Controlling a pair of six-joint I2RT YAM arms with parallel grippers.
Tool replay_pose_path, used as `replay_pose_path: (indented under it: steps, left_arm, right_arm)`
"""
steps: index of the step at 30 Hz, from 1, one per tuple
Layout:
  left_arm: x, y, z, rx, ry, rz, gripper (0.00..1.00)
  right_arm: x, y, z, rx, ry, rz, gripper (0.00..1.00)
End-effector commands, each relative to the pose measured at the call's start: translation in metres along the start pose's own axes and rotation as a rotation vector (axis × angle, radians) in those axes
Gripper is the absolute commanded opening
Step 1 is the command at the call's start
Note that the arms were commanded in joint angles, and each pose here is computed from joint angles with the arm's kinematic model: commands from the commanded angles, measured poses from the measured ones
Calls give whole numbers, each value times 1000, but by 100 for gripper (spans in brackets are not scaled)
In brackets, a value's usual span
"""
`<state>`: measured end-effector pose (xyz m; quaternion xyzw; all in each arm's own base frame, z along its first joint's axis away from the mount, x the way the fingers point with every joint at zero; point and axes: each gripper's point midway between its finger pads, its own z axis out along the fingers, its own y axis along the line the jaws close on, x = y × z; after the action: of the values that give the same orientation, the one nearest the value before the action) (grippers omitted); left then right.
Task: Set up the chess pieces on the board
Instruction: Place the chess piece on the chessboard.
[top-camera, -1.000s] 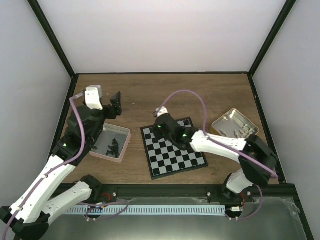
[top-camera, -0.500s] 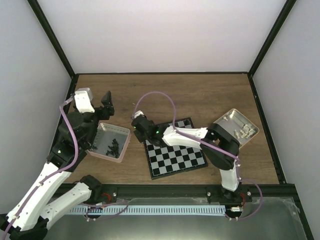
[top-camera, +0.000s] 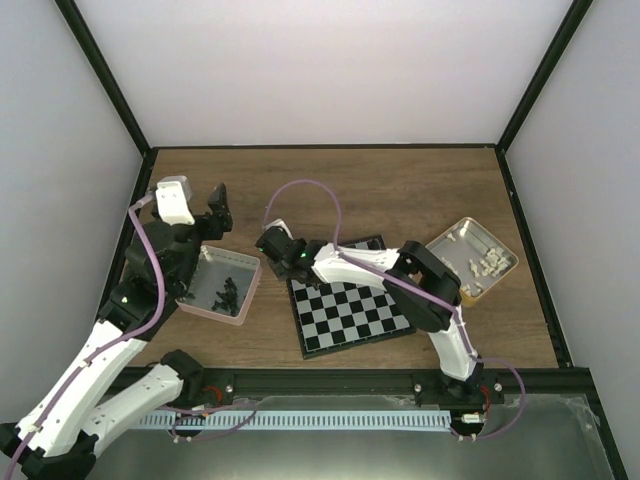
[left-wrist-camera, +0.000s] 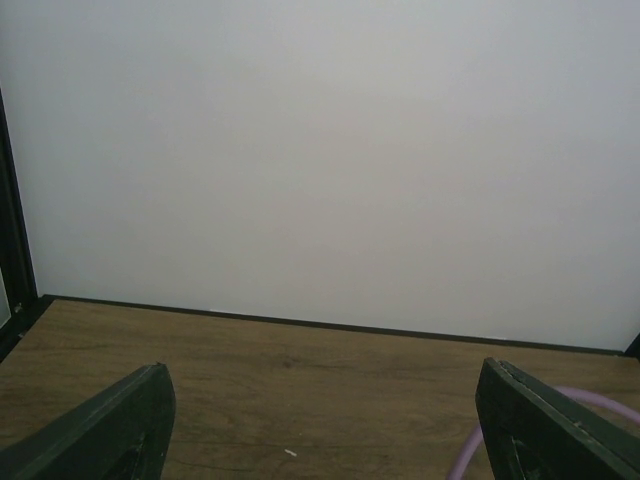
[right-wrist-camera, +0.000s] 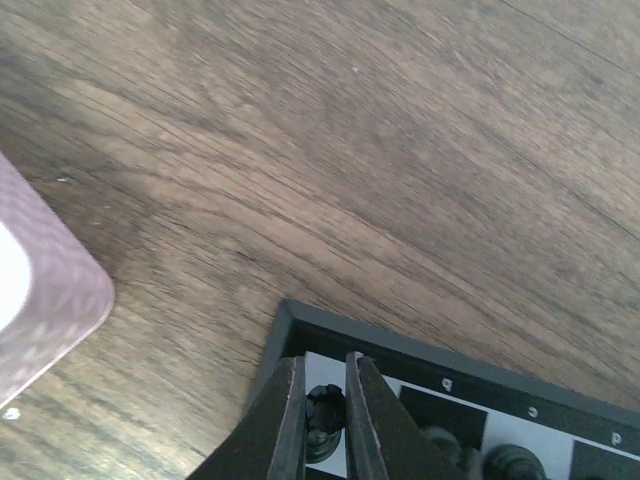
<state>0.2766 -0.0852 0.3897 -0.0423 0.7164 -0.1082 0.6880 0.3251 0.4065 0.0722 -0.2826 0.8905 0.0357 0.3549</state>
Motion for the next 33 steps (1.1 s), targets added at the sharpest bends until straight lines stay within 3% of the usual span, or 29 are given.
replay_pose_path:
  steps: [1,19,33]
  left_arm:
    - [3,3,2,-18,-2,19,84]
    - [9,1,8,-19,17,31,86]
    - [12,1,10,-25,25,40,86]
  right_arm:
    - [-3,-17,3,65,18,52,1]
    - [1,-13,12,29,42,40,3]
    - [-2,-19,2,31,14,63,19]
